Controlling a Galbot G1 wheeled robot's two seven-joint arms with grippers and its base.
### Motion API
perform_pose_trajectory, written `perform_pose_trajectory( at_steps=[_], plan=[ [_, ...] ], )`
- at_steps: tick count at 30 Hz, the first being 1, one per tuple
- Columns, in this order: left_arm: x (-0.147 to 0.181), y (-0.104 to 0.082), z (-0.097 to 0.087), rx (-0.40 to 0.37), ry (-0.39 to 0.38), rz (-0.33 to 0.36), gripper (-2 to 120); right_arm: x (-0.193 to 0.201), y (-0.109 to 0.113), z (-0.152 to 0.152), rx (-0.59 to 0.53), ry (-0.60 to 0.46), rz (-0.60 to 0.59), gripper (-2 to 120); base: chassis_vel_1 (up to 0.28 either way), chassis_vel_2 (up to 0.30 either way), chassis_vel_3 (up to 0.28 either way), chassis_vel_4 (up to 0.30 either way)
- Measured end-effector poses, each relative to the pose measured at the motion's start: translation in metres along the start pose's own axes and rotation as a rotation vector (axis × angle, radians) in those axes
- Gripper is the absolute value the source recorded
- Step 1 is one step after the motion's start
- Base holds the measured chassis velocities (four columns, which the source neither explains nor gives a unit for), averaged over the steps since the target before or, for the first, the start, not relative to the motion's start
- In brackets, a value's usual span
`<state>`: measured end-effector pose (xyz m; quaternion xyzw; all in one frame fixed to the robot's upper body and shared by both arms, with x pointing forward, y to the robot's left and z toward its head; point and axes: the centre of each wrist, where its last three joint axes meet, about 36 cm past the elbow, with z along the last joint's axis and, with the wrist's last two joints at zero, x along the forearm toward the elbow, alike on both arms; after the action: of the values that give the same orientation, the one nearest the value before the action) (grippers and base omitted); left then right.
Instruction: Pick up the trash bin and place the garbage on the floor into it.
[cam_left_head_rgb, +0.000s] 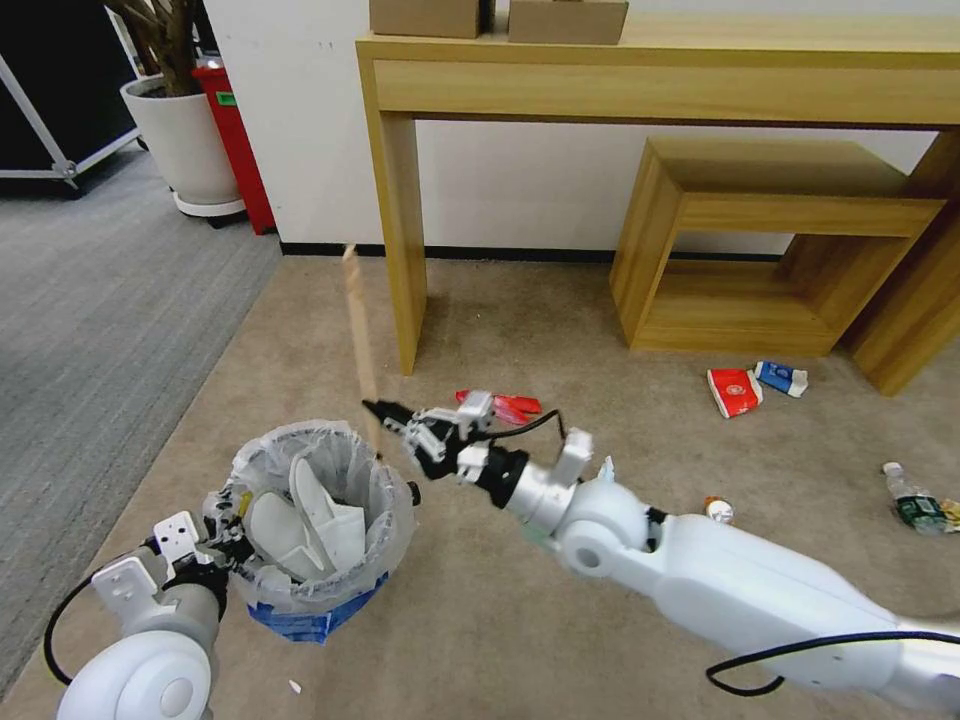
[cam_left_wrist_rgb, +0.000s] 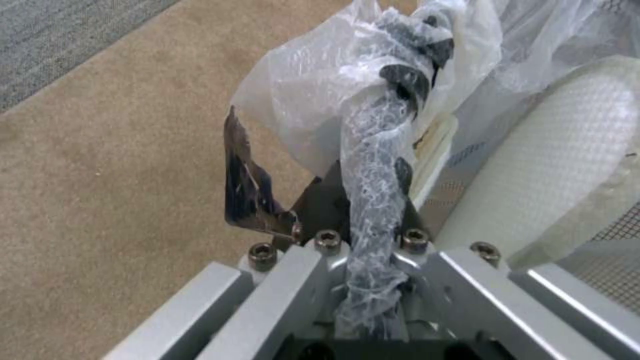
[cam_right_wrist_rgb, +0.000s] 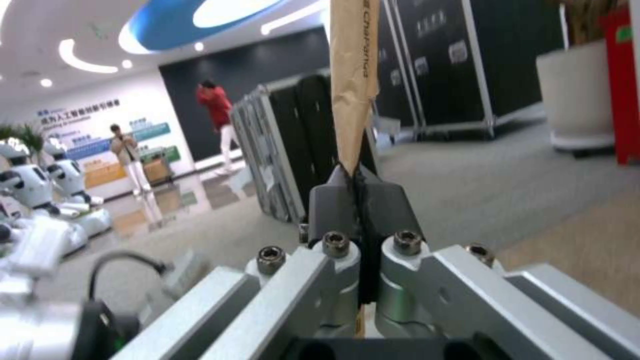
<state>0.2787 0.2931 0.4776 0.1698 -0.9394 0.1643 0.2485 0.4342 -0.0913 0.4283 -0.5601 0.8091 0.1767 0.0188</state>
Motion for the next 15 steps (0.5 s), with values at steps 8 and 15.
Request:
perform_pose_trajectory(
  at_steps=[8, 15],
  plan=[
    [0.003, -0.002, 0.0, 0.01, -0.003, 0.002, 0, -0.014, -0.002, 0.03, -0.008, 0.052, -0.012, 0, 0.0, 0.0, 0.0, 0.0],
    [0.004, -0.003, 0.001, 0.01, -0.003, 0.004, 0, -0.035, 0.002, 0.058, 0.002, 0.084, -0.052, 0, 0.0, 0.0, 0.0, 0.0]
  ],
)
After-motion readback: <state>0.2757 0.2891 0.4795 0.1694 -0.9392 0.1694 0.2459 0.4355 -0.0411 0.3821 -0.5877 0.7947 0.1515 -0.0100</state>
